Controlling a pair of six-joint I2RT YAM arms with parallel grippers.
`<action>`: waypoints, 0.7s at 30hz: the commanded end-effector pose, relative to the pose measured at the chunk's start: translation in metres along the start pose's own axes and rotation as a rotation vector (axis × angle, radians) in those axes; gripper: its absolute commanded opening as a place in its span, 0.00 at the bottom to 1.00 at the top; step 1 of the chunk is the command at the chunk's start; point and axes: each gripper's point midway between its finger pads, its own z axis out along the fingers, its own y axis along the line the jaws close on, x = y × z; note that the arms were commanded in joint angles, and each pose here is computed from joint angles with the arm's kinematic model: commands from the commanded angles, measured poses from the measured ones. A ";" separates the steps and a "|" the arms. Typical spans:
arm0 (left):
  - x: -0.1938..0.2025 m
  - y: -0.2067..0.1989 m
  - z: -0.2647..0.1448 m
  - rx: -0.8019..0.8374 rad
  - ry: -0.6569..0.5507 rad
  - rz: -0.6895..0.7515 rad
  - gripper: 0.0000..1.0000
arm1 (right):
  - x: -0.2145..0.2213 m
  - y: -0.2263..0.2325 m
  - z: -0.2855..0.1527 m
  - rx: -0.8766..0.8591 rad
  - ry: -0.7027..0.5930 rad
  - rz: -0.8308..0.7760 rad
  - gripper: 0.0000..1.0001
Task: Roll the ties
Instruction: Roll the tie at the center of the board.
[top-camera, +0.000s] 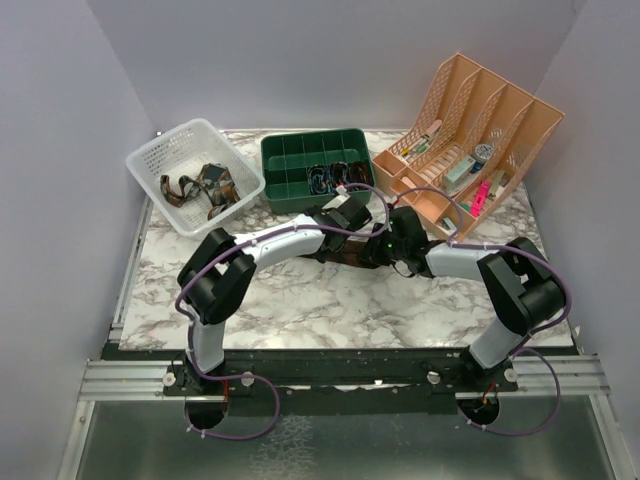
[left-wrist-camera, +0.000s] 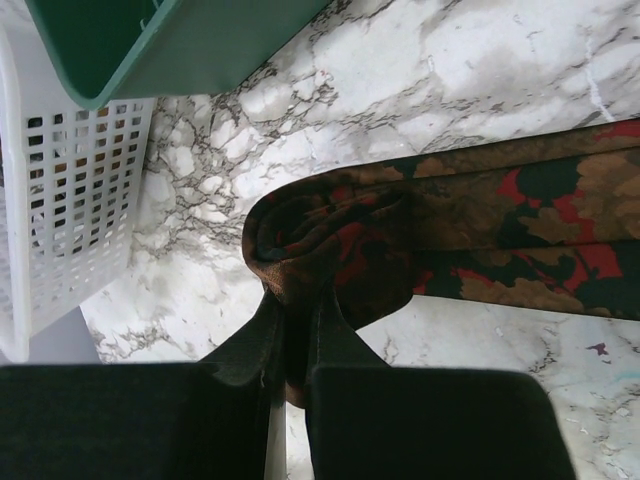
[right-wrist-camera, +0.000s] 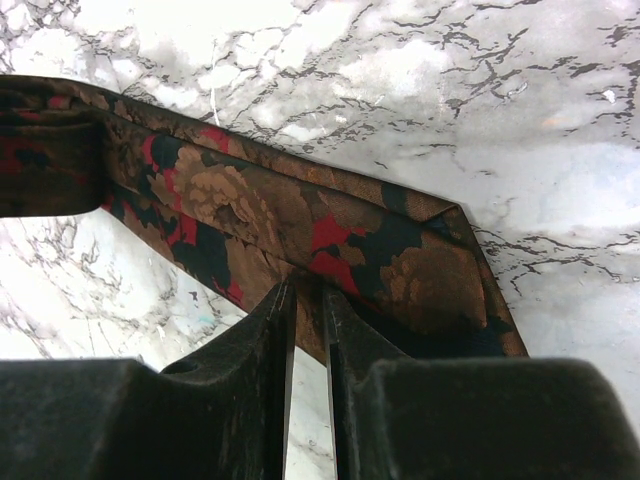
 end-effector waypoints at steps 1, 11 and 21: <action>-0.004 -0.017 0.000 0.022 0.010 0.023 0.00 | 0.021 -0.014 -0.002 0.029 0.059 0.028 0.24; -0.007 -0.050 0.002 0.088 0.030 -0.081 0.00 | 0.015 0.000 -0.006 -0.042 0.017 0.090 0.25; -0.003 -0.078 0.002 0.195 0.077 -0.174 0.27 | 0.016 -0.002 -0.006 -0.032 0.017 0.097 0.25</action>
